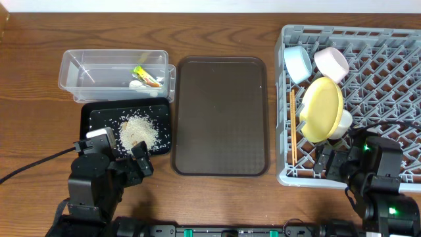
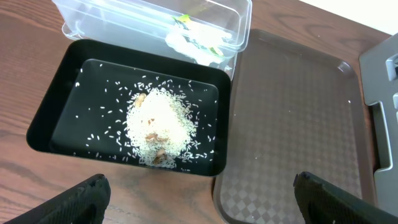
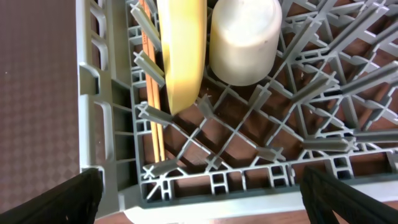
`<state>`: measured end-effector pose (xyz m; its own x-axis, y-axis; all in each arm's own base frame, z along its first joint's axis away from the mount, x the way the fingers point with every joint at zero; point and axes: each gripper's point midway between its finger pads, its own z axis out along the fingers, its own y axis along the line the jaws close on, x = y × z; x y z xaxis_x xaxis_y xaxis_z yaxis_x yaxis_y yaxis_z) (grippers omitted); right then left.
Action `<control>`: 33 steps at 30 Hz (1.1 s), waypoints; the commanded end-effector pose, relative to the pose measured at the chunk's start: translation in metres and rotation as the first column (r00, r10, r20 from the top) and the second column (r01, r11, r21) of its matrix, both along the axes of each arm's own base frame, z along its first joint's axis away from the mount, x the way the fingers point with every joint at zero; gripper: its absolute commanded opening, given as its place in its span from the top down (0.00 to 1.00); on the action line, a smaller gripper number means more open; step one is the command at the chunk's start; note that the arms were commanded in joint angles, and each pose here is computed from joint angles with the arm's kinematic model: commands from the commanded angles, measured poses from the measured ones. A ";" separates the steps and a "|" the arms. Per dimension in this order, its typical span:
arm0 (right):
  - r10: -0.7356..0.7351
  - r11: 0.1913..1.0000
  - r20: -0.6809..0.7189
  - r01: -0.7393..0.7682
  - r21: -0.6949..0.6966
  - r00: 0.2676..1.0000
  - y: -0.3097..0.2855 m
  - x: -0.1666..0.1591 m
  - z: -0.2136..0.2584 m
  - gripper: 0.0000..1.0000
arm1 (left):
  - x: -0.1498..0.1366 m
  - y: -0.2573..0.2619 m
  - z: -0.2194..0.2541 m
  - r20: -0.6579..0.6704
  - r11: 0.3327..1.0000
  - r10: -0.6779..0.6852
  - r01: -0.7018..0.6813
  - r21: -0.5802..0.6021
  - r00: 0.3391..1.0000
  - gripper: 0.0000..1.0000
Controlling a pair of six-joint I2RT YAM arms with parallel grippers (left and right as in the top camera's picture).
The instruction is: Sort waste into correct bins and load items into the dishwasher rack
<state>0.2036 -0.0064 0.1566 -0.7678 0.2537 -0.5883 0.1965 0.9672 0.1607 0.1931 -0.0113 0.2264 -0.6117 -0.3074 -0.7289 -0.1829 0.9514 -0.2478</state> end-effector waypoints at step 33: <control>0.195 0.979 0.736 -0.086 -0.184 0.648 0.020 0.042 0.001 0.01 | 0.000 0.000 -0.001 0.000 1.000 -0.007 0.007 0.015 1.000 0.03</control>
